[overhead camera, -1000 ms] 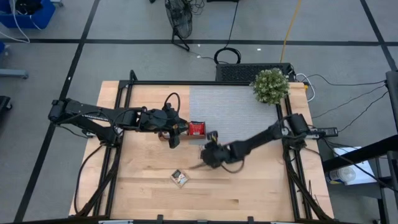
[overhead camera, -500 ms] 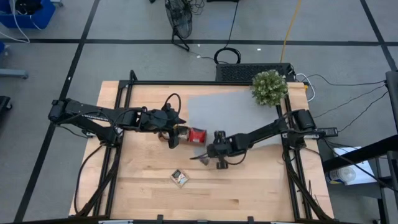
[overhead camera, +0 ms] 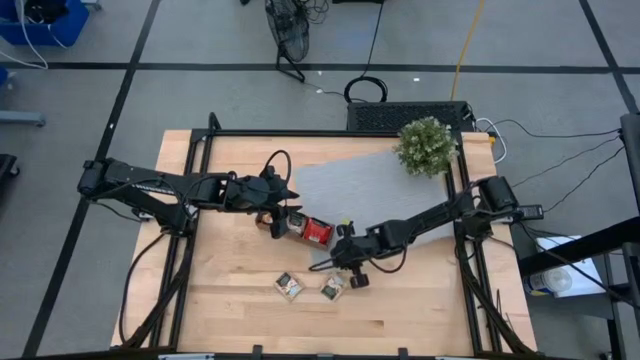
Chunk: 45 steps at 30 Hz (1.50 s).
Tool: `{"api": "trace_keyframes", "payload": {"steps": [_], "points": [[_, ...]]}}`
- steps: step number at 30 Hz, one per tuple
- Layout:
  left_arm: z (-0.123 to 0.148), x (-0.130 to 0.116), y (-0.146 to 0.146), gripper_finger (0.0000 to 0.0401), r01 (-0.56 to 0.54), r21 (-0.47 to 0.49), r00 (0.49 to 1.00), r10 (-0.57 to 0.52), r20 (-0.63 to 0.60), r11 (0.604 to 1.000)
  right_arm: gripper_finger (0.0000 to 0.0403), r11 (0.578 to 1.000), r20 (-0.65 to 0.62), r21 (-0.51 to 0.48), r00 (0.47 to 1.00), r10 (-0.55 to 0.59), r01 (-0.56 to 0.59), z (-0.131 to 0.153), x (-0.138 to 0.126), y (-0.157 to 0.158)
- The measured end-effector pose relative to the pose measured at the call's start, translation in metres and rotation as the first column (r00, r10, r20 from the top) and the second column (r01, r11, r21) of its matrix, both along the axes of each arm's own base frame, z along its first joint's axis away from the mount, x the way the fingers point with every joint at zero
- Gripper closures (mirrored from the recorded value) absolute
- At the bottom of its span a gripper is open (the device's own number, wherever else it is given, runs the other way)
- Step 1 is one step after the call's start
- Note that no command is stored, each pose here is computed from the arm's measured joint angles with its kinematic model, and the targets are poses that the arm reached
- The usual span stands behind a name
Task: Pick & Place Tea
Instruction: Put the brown tea bag into the middle section of the wooden organizer
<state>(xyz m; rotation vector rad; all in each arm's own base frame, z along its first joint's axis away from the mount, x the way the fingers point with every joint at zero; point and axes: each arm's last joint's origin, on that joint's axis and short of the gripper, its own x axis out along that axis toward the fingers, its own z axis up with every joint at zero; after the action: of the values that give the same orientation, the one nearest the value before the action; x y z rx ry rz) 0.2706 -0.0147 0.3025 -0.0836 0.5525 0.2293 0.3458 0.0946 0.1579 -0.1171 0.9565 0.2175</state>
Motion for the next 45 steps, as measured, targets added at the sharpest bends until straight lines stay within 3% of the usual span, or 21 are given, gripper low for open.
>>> {"api": "trace_keyframes", "payload": {"steps": [7,12,17,20,23,30,41,45], "points": [[0.000,0.000,0.000,0.0249,0.001,0.001,1.000,-0.001,-0.001,1.000,0.0384,0.966,0.088,-0.076,0.963,0.253,-0.247,-0.016,-0.015,0.027],[0.000,0.000,0.000,0.0249,0.001,0.001,1.000,-0.001,-0.001,1.000,0.0293,0.947,0.142,-0.097,0.938,0.316,-0.305,-0.019,-0.021,0.042],[0.000,0.000,0.000,0.0249,0.001,0.001,1.000,-0.001,0.000,1.000,0.0187,0.951,0.196,-0.117,0.932,0.304,-0.286,-0.024,-0.019,0.043],[0.000,0.000,0.000,0.0249,0.001,0.001,1.000,-0.001,0.000,1.000,0.0152,0.951,0.201,-0.122,0.931,0.305,-0.285,-0.037,-0.016,0.044],[0.000,0.000,0.000,0.0249,0.001,0.001,1.000,-0.001,-0.001,1.000,0.0142,0.943,0.182,-0.137,0.928,0.324,-0.302,-0.049,-0.014,0.045],[0.000,0.000,0.000,0.0249,0.001,0.002,1.000,-0.001,0.000,1.000,0.0188,0.949,0.144,-0.125,0.941,0.308,-0.291,-0.057,-0.014,0.041],[0.000,0.000,0.000,0.0249,0.001,0.002,1.000,-0.001,0.000,1.000,0.0385,0.955,0.146,-0.117,0.947,0.286,-0.271,-0.057,-0.013,0.038],[0.000,0.000,0.000,0.0249,0.001,0.002,1.000,-0.001,0.000,1.000,0.0396,0.954,0.167,-0.124,0.942,0.292,-0.274,-0.057,-0.011,0.038]]}}
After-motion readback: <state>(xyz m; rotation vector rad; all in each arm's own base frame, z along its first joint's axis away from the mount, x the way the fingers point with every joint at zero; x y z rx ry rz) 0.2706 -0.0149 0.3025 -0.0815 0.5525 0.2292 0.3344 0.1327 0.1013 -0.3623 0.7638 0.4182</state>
